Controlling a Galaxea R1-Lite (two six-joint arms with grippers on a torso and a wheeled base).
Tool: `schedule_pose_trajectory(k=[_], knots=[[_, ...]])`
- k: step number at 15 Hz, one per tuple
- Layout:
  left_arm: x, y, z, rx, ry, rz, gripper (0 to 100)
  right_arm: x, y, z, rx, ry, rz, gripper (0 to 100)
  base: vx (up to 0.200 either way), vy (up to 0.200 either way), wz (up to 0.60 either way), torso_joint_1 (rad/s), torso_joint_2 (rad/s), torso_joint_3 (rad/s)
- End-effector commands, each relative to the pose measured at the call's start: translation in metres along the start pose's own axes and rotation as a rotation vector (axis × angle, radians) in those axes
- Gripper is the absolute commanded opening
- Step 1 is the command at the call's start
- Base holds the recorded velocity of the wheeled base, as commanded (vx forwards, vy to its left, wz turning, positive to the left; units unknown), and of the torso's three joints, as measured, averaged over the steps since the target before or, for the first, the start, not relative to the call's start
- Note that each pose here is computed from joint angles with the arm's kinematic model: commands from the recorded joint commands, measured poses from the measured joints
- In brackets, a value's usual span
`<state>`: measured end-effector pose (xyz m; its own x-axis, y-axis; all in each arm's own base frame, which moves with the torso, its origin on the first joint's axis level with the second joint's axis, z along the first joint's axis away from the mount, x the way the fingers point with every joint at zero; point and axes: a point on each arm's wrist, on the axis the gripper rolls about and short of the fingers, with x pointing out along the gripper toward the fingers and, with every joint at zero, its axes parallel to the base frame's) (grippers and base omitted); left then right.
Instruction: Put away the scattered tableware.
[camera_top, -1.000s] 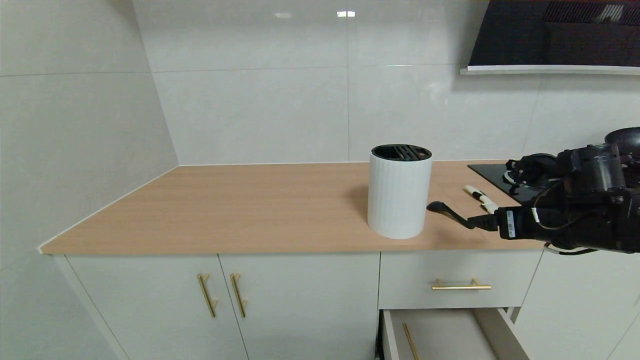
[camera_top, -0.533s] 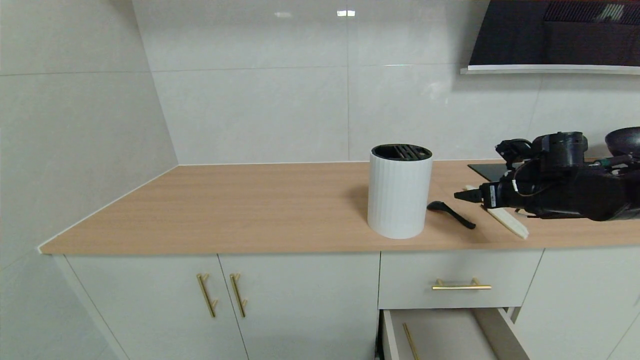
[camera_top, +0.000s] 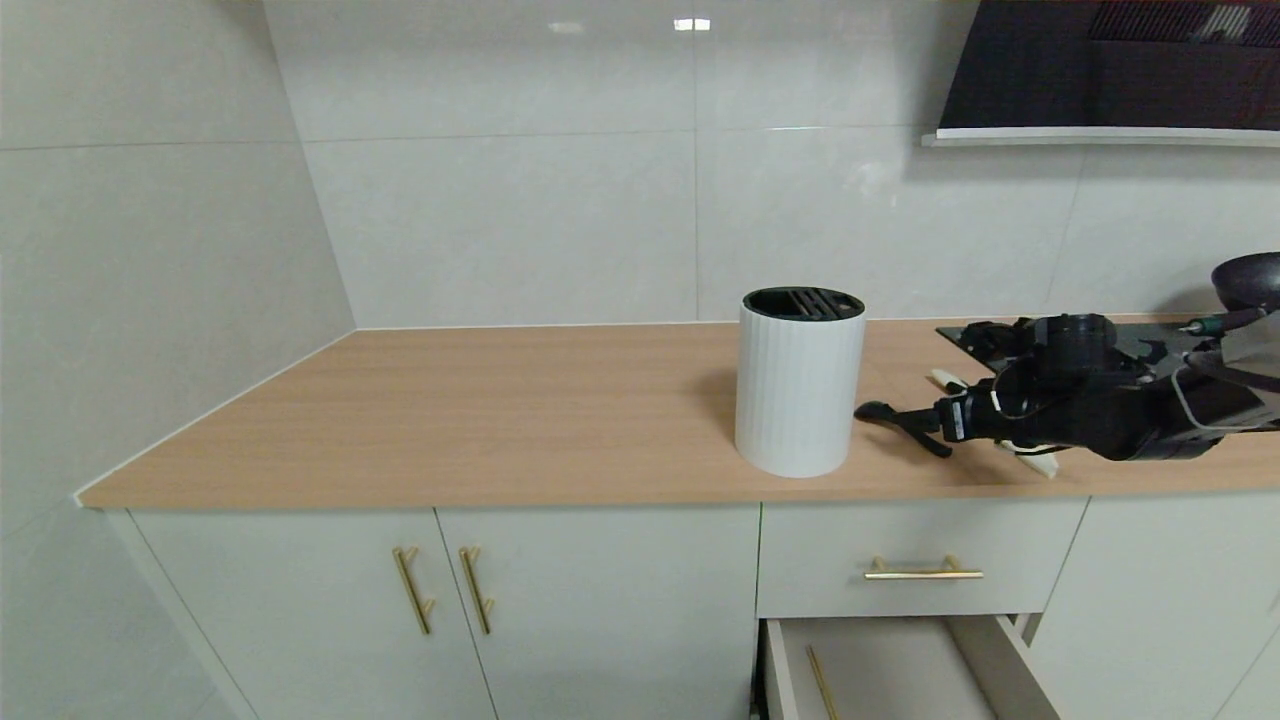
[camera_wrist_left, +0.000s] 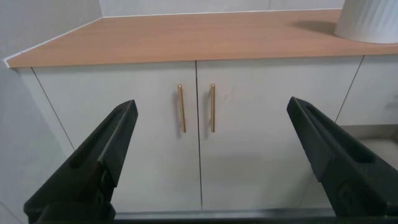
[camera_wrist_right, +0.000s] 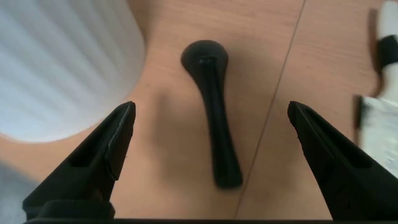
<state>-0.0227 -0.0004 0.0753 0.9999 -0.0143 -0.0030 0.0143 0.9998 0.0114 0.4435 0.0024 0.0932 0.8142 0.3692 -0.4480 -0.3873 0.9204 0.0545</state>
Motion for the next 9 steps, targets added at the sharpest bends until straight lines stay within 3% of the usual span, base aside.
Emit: schedule_pose_trajectory(k=[1,9], knots=[[0.000,0.000,0.000,0.001,0.000,0.000,100,0.017,-0.004,-0.020,0.015,0.038,0.005,100,0.000,0.000,0.00,0.000,0.00,0.000],[0.000,0.000,0.000,0.001,0.000,0.000,100,0.032,-0.010,-0.027,0.017,0.030,-0.006,100,0.000,0.000,0.00,0.000,0.00,0.000]])
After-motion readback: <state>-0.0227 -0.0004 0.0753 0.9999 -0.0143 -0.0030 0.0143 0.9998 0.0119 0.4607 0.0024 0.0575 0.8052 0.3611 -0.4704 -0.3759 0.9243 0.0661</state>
